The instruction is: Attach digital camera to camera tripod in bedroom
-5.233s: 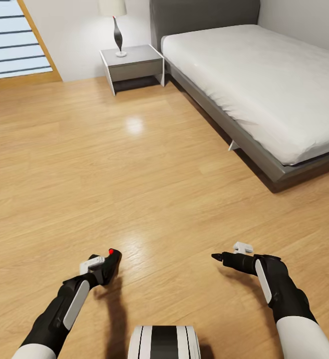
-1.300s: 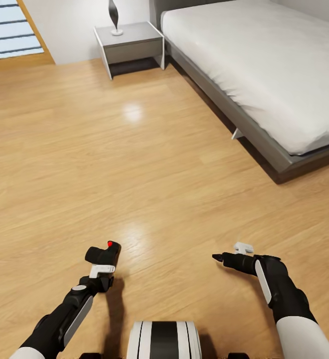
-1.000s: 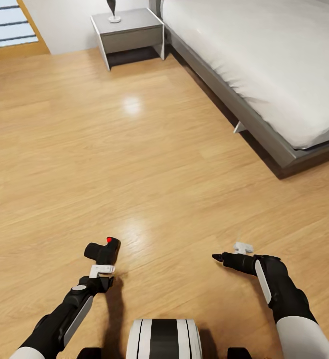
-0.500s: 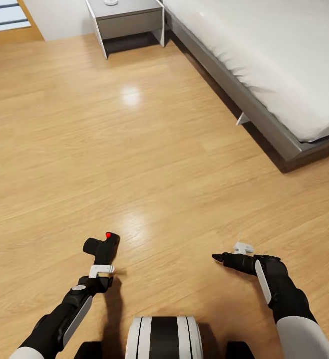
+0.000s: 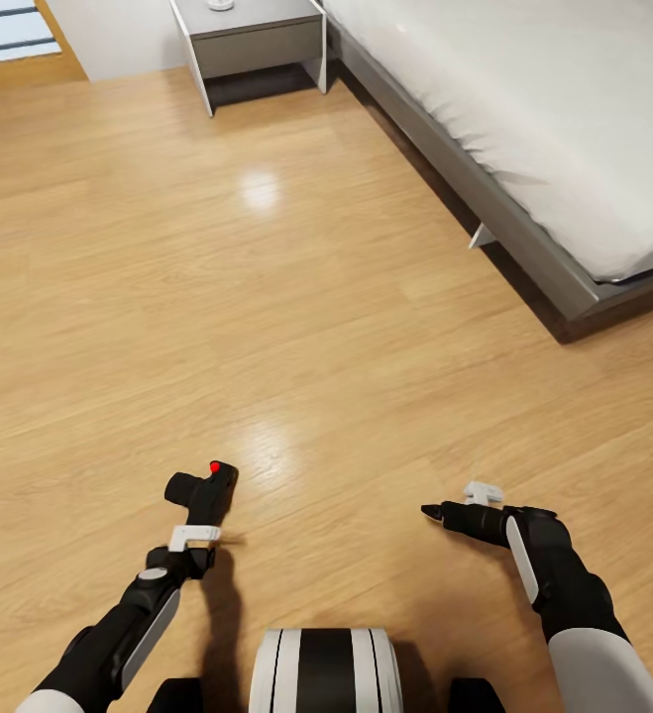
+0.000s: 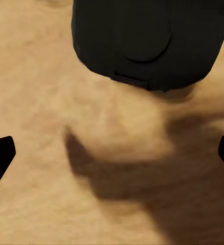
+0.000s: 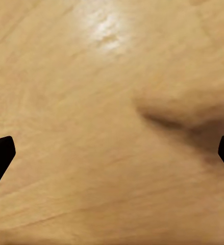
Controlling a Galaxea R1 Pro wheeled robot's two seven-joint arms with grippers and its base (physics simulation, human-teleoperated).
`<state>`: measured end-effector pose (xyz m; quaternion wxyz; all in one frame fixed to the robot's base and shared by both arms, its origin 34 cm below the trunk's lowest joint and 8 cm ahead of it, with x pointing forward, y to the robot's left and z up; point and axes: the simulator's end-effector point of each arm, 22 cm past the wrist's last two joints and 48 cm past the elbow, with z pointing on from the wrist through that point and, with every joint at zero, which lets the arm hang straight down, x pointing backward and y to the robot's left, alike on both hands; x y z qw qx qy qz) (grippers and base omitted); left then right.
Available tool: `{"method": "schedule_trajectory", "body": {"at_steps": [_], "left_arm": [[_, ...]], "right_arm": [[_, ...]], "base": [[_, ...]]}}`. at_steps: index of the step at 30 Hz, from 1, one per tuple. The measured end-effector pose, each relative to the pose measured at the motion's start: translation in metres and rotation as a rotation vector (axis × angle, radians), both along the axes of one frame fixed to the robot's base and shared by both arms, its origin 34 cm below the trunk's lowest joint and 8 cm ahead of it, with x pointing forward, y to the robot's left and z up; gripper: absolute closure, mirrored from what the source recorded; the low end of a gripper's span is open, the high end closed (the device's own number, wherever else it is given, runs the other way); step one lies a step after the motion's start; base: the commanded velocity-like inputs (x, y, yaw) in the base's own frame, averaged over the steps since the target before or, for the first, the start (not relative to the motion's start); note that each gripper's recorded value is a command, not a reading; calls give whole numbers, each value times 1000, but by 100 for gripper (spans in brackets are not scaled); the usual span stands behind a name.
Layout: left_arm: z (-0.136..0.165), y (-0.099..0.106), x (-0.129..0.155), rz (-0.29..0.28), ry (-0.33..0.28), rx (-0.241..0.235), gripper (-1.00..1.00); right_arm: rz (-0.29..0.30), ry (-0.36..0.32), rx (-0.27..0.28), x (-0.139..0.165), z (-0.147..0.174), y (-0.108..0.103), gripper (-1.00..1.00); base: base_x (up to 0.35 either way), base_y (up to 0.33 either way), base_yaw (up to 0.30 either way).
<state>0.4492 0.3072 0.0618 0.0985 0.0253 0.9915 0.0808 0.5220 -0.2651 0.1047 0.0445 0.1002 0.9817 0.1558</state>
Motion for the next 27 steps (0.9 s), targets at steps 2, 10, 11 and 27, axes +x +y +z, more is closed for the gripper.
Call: {"method": "schedule_trajectory", "body": {"at_steps": [2, 10, 11, 27], "left_arm": [[0, 1, 4, 3, -21, -1, -100], [-5, 7, -2, 8, -59, 6, -100], [-6, 8, -4, 8, -55, 8, -100], [-9, 4, -8, -9, -70, -11, -100]], "right_arm": [[0, 0, 0, 0, 0, 0, -100], [1, -11, -2, 2, 0, 0, -100], [2, -14, -2, 3, 0, 0, -100], [3, -42, -2, 9, 1, 0, -100]], "base": [[0, 0, 0], [0, 0, 0], [0, 0, 0], [0, 0, 0]]}}
